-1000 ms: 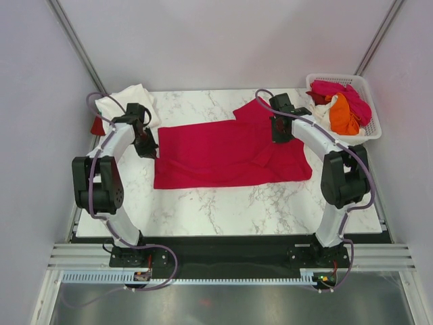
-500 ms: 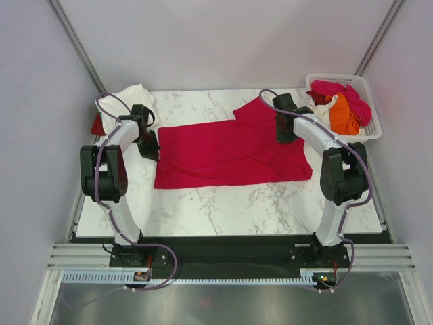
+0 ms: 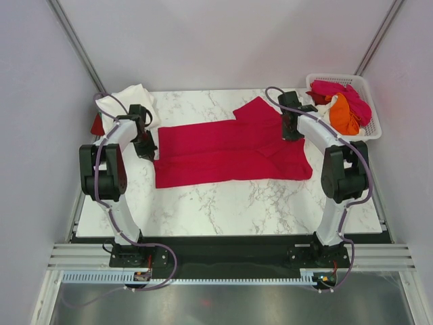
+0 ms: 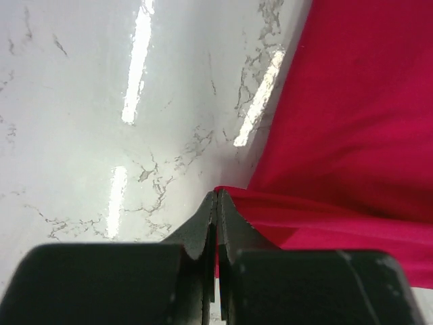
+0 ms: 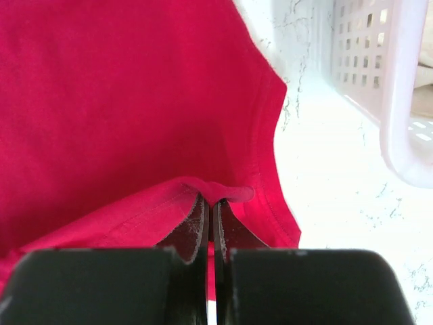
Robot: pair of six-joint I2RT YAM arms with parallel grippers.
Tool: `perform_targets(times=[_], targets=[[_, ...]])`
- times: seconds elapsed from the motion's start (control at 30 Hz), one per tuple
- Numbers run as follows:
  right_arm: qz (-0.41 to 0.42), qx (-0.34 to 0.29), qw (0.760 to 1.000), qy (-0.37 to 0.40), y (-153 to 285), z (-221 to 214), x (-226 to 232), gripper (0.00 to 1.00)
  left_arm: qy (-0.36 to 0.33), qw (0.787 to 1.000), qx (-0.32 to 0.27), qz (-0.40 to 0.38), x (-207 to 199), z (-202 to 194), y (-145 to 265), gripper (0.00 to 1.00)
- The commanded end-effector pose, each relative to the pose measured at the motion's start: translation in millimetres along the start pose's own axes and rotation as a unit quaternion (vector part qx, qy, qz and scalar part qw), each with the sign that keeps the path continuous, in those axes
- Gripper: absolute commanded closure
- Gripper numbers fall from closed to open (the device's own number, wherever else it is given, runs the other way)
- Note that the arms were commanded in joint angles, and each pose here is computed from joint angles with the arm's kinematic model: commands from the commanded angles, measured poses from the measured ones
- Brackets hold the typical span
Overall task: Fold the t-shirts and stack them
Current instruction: Fold the tshirt
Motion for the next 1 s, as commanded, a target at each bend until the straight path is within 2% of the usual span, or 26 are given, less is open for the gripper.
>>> perform_targets(times=[0.0, 0.03, 0.1, 0.13, 0.17, 0.2, 0.23, 0.27, 0.3, 0.43, 0.5, 0.53, 0.6, 0.63, 0.7, 0.73, 0.77, 0.87, 0.97], targets=[[-0.019, -0.021, 0.999, -0.016, -4.2, 18.9, -4.5, 1.0, -0.005, 0.999, -0.021, 0.023, 11.2, 14.7, 5.6, 0.98], [-0.022, -0.022, 0.999, -0.016, -4.9, 20.0, -5.2, 1.0, -0.006, 0.999, -0.023, 0.023, 11.2, 15.5, 5.9, 0.98], [-0.021, -0.019, 0.999, -0.017, -7.5, 21.0, -4.2, 0.92, -0.007, 0.999, -0.025, 0.019, 9.4, 16.7, 7.4, 0.96], [-0.021, -0.017, 1.0, -0.016, -7.8, 20.1, -3.6, 0.81, -0.007, 0.999, -0.027, 0.016, 9.1, 17.8, 8.6, 0.9], [-0.021, -0.018, 0.999, -0.018, -7.5, 21.1, -3.9, 0.66, -0.008, 0.999, -0.03, 0.012, 7.1, 18.8, 10.1, 0.74], [-0.018, -0.017, 1.0, -0.018, -7.2, 21.3, -3.2, 0.4, -0.008, 0.999, -0.034, 0.007, 5.3, 19.4, 12.9, 0.64], [-0.018, -0.02, 0.999, -0.019, -5.1, 23.3, -2.7, 0.35, -0.01, 0.999, -0.045, 0.008, 5.2, 21.0, 21.2, 0.55], [-0.018, -0.024, 0.999, -0.021, -0.9, 25.8, -3.6, 0.3, -0.013, 0.998, -0.055, 0.012, 3.5, 22.4, 27.3, 0.36], [-0.021, -0.031, 0.999, -0.024, 3.6, 29.0, -5.6, 0.27, -0.012, 0.997, -0.065, 0.03, 8.7, 23.2, 34.2, 0.24], [-0.031, -0.066, 0.996, -0.047, 31.9, 37.9, -19.4, 0.18, -0.019, 0.989, -0.135, 0.052, -4.8, 17.1, 84.6, 0.22], [-0.018, -0.092, 0.993, -0.077, 55.1, 41.8, -26.2, 0.14, -0.02, 0.99, -0.133, 0.05, -11.6, -2.2, 87.8, 0.24], [-0.017, -0.08, 0.993, -0.079, 52.4, 26.9, -30.6, 0.13, -0.007, 0.99, -0.134, 0.046, -13.6, -9.2, 89.8, 0.24], [0.008, -0.101, 0.988, -0.113, 70.5, 23.4, -38.7, 0.07, 0.004, 0.989, -0.139, 0.041, -11.7, -31.2, 96.2, 0.24], [0.018, -0.076, 0.99, -0.114, 64.0, 2.1, -42.7, 0.06, 0.009, 0.988, -0.149, 0.039, -8.9, -42.5, 101.6, 0.21], [0.043, -0.086, 0.983, -0.155, 73.9, -3.7, -53.8, 0.04, 0.01, 0.986, -0.165, 0.035, -7.4, -49.0, 106.0, 0.17], [0.046, -0.063, 0.984, -0.157, 65.1, -25.1, -58.2, 0.03, 0.01, 0.986, -0.167, 0.027, -8.6, -52.5, 106.3, 0.13], [0.084, -0.052, 0.98, -0.17, 70.6, -31.9, -54.7, 0.02, 0.011, 0.986, -0.167, 0.016, -10.5, -58.5, 103.6, 0.12], [0.115, -0.019, 0.972, -0.202, 63.5, -60.4, -56.8, 0.02, 0.017, 0.99, -0.122, -0.07, -33.9, -79.5, 85.3, 0.14], [0.137, 0.006, 0.966, -0.219, 53.9, -79.8, -56.6, 0.03, 0.037, 0.989, -0.105, -0.097, -41.2, -92.8, 66.6, 0.14]])
Point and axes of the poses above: each gripper's point midway between its finger pads, its own y axis back along the fingers, its own x axis along the line the jaws close on, z = x × y, the point moved 4 cm from there along y, back along the fingers, and after that the axes turned 13 degrees about -y, right-handed, at the moved point
